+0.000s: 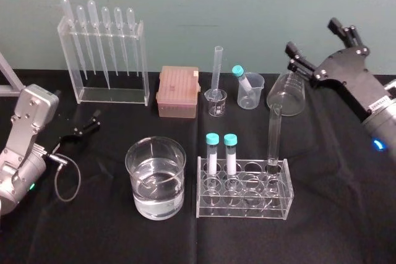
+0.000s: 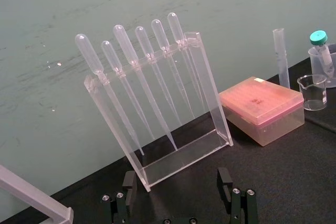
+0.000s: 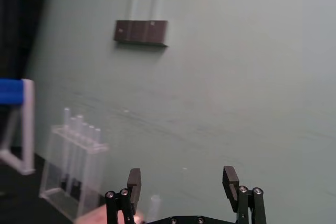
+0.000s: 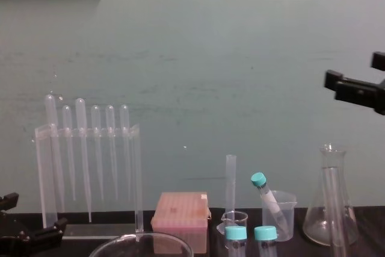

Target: Hold the test tube with one hand and immerse one end into the beaker, then return it to the test tube rack.

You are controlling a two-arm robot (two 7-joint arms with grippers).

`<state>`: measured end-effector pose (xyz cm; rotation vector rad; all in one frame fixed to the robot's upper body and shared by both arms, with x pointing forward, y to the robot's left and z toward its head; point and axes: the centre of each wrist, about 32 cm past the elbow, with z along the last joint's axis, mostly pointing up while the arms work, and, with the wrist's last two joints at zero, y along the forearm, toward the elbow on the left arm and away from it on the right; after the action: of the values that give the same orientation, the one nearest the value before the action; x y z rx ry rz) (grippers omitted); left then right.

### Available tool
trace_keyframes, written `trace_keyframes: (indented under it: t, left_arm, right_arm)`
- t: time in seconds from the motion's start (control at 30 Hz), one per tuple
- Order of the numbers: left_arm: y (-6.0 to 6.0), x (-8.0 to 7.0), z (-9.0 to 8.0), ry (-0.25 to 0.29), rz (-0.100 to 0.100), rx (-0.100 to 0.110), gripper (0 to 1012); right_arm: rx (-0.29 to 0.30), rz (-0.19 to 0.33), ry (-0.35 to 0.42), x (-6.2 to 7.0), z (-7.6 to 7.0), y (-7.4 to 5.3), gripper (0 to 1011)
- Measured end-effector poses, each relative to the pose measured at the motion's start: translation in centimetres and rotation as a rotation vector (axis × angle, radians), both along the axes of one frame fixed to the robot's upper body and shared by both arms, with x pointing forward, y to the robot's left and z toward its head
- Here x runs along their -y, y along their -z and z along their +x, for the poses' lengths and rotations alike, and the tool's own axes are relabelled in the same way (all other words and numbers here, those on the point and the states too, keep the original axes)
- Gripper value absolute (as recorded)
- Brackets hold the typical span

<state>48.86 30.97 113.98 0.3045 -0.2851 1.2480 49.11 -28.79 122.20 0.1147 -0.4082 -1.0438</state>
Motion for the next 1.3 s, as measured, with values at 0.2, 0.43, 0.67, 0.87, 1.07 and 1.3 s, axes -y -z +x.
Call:
trace_keyframes:
  t: [0.2,0.43,0.67,0.87,1.07,1.3]
  left_arm:
    - [0.0,0.0,0.0,0.0,0.0,0.0,1000]
    - [0.0,0.0,0.0,0.0,0.0,0.0,1000]
    - [0.0,0.0,0.0,0.0,0.0,0.0,1000]
    - [0.0,0.0,0.0,0.0,0.0,0.0,1000]
    - [0.0,0.0,0.0,0.0,0.0,0.0,1000]
    - [0.0,0.0,0.0,0.0,0.0,0.0,1000]
  right_arm:
    - [-0.065,0.035,-0.071,-0.8,-0.7,0.6,1000]
    - [-0.153,0.069,-0.111,-1.5,-1.7,1.5,1000]
    - [-0.243,0.081,-0.12,-2.3,-2.2,2.9,1000]
    - [-0.322,0.074,-0.112,-2.7,-2.6,4.2,1000]
    - [-0.381,0.07,-0.11,-3.1,-3.2,5.2,1000]
    - [-0.399,0.071,-0.104,-3.2,-3.4,5.6,1000]
